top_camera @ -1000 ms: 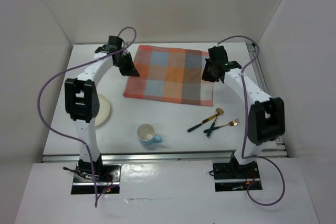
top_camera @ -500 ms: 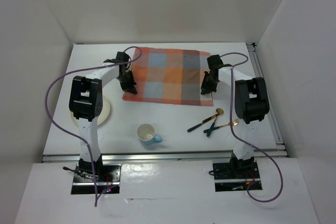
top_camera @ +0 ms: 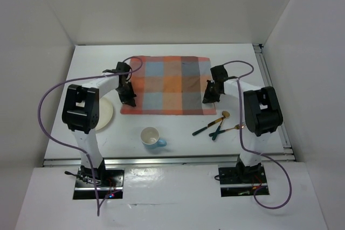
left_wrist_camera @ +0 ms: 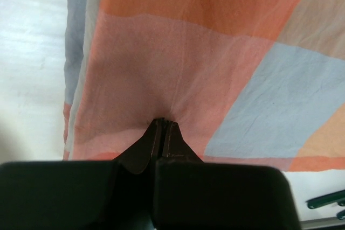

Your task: Set the dinner table for one person

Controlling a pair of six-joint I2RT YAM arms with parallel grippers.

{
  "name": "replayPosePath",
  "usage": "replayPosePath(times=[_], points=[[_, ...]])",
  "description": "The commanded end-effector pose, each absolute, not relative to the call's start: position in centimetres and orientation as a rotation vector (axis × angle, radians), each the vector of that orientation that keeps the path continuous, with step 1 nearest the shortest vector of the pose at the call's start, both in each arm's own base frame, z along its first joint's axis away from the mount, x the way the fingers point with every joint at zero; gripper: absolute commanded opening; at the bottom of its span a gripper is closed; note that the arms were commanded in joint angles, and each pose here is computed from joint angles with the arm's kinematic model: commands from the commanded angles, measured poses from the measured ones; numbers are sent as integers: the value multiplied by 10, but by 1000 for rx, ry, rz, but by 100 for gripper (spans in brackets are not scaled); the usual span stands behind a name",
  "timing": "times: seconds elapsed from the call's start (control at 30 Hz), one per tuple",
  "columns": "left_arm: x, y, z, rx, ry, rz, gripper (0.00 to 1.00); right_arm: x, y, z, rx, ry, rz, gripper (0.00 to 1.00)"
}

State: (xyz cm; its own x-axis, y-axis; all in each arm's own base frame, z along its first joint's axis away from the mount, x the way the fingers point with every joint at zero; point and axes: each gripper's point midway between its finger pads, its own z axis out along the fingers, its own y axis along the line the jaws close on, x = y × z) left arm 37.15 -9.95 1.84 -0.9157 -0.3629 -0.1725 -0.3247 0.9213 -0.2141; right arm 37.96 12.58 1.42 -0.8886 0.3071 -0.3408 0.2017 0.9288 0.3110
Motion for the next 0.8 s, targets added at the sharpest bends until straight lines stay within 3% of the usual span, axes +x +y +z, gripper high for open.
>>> replayPosePath(times=[0.0,0.27,0.6,0.77], points=[[328,-71,-1,-541,2987,-24,0,313,128,-21,343,2908,281,1],[308,-60,0,-543,2991,12,0,295,127,-16,362,2904,261,0],[312,-61,12,-553,2958,-2,0,280,122,-9,380,2889,167,0],[329,-63,42,-529,2892,-37,0,293,125,22,377,2818,172,0]])
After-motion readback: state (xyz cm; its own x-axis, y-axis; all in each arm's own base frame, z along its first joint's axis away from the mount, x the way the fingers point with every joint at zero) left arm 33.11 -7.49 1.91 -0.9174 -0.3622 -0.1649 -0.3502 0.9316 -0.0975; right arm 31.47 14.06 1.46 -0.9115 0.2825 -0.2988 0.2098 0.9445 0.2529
